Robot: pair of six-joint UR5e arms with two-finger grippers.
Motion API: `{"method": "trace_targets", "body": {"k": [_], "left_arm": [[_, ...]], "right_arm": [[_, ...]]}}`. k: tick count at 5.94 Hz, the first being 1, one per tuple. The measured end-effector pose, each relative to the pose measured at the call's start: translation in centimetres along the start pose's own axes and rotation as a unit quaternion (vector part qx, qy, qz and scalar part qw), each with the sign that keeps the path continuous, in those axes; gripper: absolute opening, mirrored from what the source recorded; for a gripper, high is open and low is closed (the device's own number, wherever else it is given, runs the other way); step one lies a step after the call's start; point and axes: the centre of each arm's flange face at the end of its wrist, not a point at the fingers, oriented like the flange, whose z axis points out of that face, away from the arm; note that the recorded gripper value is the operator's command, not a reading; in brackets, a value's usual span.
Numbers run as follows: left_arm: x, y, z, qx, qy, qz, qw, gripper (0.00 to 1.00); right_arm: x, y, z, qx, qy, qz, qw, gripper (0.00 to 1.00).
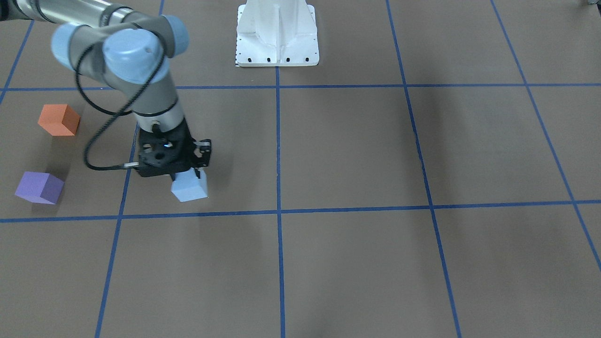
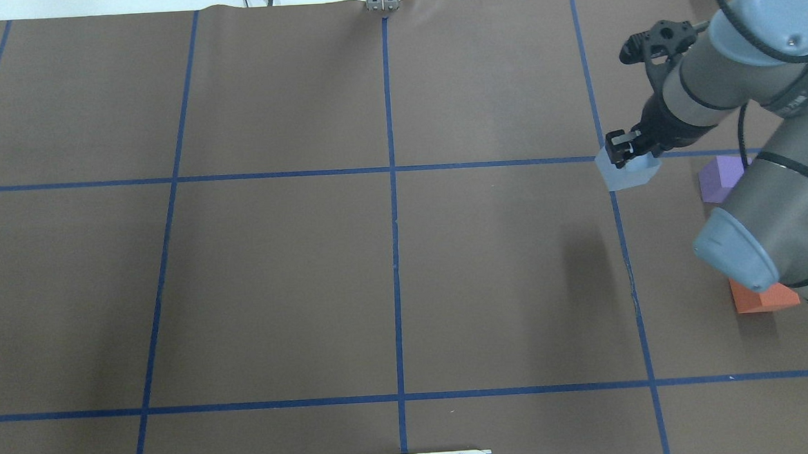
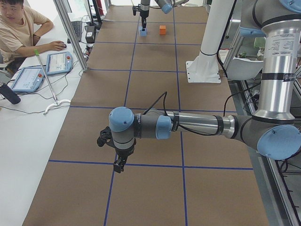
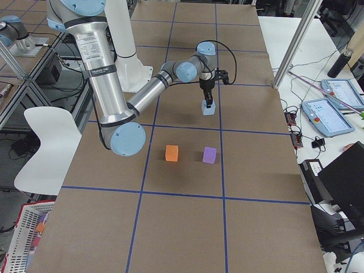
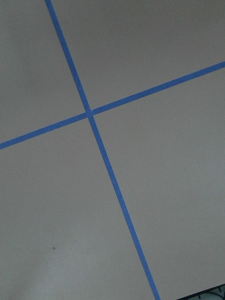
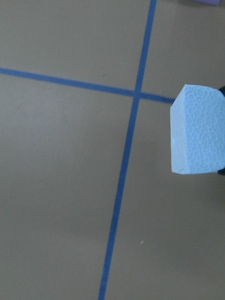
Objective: Place blue block between orange and purple blocks
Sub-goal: 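Carry the light blue cube with the right gripper between purple and orange cubes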
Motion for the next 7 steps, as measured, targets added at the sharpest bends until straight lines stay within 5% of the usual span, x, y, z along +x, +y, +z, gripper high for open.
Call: {"method": "trace_targets", "body": {"k": [3, 4, 7], "left_arm": [[0.1, -0.2, -0.1, 0.004, -0.001, 0.004, 1.0, 1.0], [0.1, -0.2, -0.1, 0.005, -0.002, 0.005, 1.0, 1.0], [0.2, -0.4, -0.3, 0.01, -0.004, 0.011, 0.9999, 1.0]], "right_arm": [[12.5, 6.3, 4.2, -0.021, 0.023, 0.019, 0.9993, 0.42], [14.4, 6.8, 5.7, -0.03, 0.031, 0.021, 0.9989, 0.62], [15.7, 6.8, 7.7, -0.034, 0.034, 0.036, 0.9982, 0.75]]}}
